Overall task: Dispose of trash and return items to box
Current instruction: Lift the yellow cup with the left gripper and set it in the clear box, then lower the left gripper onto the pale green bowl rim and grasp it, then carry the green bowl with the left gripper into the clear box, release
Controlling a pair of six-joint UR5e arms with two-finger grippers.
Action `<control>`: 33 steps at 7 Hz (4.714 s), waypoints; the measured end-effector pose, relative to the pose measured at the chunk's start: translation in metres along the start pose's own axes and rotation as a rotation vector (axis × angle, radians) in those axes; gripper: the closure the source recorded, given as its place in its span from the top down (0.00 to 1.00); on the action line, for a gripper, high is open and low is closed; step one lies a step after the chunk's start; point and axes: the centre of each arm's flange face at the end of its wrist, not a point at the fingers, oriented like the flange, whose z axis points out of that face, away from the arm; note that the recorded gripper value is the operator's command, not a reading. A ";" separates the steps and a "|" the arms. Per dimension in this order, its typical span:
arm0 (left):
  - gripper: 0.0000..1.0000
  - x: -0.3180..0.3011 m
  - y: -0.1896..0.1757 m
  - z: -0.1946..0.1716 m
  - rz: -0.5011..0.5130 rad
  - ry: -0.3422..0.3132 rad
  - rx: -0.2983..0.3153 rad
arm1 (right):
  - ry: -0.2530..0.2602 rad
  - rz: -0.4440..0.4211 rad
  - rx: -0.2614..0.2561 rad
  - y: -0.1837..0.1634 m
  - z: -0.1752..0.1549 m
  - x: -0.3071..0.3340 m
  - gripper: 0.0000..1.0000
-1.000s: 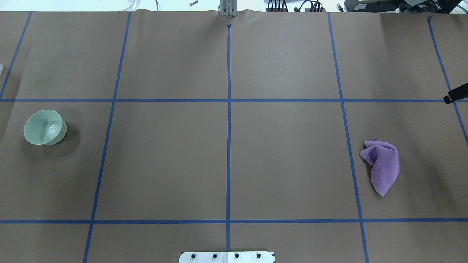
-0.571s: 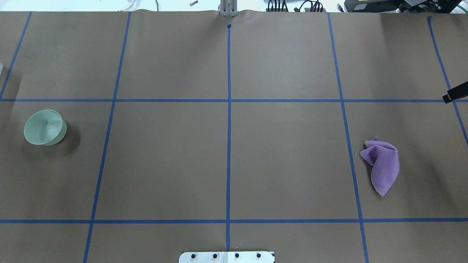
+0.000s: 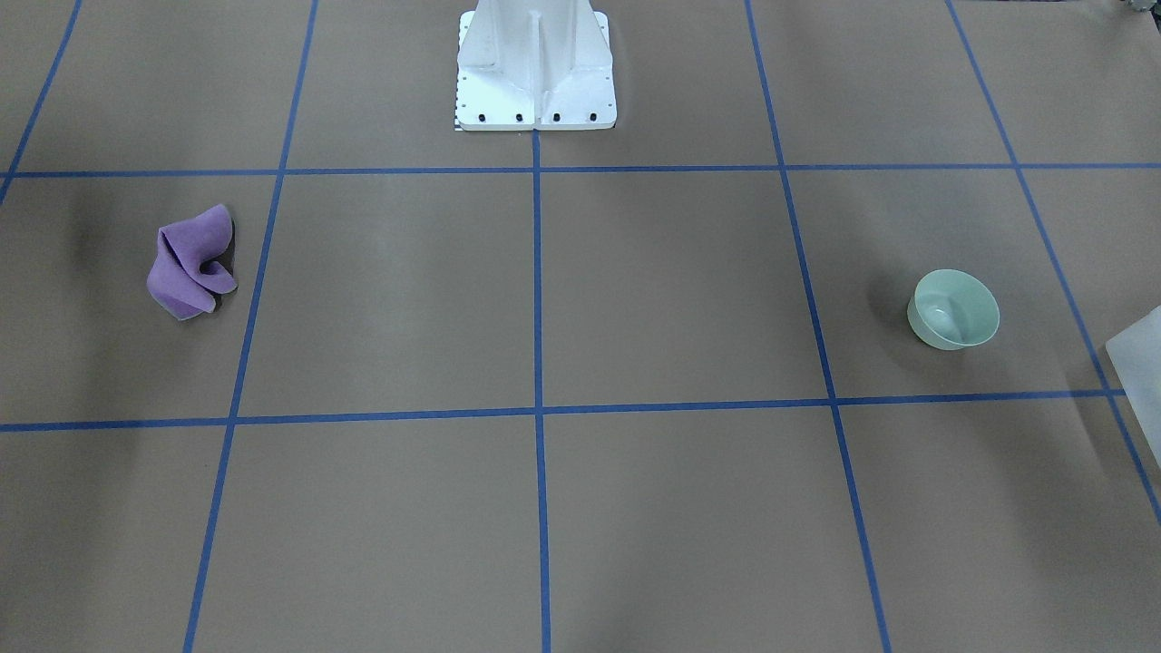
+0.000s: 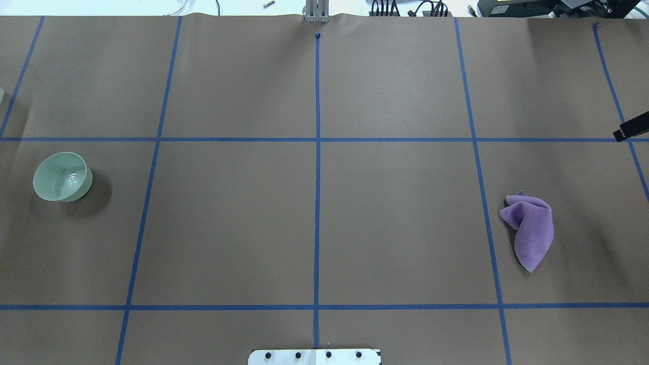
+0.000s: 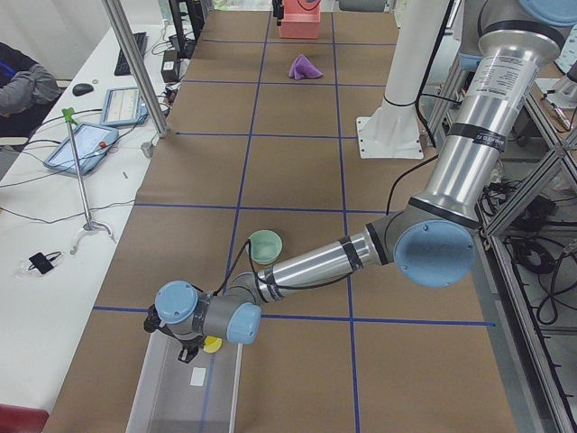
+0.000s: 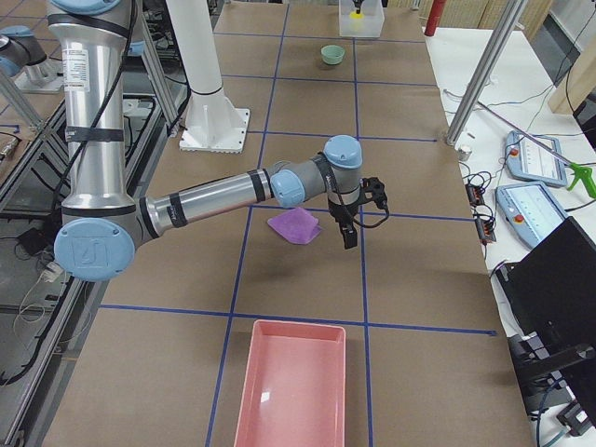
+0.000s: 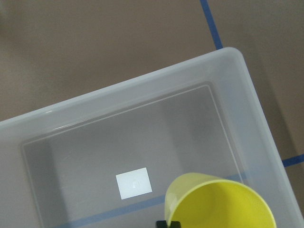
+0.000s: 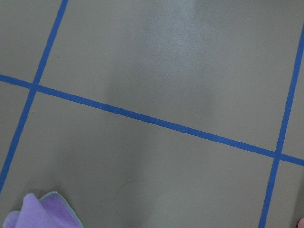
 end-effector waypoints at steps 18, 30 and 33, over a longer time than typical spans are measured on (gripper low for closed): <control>0.43 0.293 -0.024 0.029 0.069 0.143 -0.119 | -0.004 0.040 0.004 -0.004 0.000 -0.010 1.00; 0.00 0.112 -0.003 -0.191 -0.083 0.152 0.090 | -0.008 0.031 0.007 -0.011 0.000 -0.016 1.00; 0.00 -0.039 0.000 -0.167 -0.010 0.086 0.035 | -0.003 0.029 0.011 -0.012 0.000 -0.016 1.00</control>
